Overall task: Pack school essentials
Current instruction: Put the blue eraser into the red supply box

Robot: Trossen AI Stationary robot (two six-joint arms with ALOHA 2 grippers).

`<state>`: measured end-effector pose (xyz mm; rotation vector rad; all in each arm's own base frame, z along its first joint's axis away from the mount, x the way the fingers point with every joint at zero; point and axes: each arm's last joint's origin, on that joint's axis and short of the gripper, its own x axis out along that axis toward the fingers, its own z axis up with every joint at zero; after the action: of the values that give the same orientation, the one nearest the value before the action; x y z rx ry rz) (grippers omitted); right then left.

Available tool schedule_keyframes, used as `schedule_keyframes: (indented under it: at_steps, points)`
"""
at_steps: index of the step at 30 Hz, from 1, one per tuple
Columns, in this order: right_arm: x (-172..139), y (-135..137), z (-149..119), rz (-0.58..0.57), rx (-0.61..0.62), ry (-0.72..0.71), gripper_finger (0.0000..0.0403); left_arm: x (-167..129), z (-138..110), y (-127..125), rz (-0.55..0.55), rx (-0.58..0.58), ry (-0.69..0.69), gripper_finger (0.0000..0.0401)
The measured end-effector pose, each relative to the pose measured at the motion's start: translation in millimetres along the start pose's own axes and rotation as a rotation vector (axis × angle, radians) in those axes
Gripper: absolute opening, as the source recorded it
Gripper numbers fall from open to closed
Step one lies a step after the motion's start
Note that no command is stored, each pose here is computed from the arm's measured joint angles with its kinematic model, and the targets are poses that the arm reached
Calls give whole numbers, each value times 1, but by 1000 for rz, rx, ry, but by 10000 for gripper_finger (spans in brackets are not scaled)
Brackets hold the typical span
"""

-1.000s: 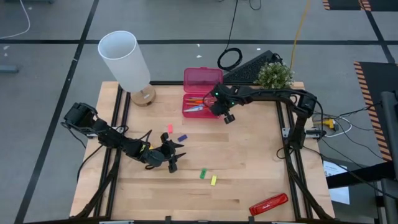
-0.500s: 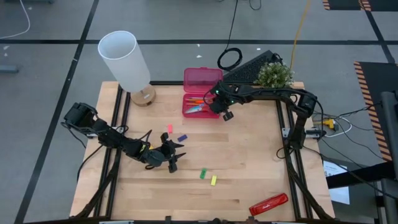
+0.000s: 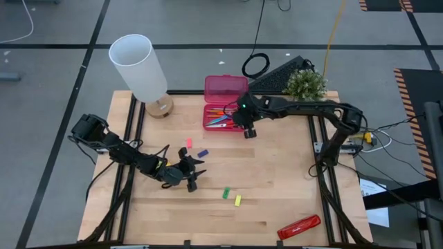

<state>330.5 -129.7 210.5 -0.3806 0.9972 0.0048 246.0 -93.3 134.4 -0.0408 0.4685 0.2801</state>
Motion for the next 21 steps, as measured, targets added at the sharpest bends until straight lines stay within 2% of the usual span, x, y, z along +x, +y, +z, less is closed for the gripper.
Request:
schedule_keyframes:
  at_steps: [7,12,15,21]
  points:
    - [-40,48,11,71,207,-40,138,5,-5,11,48,-17,76,179]
    - [-54,92,1,89,222,-202,138,13,-6,23,15,-40,144,208]
    - [-63,115,-10,92,223,-283,138,16,-8,31,42,-34,187,238]
    - [-86,140,-32,11,208,-311,138,22,-7,47,107,18,217,288]
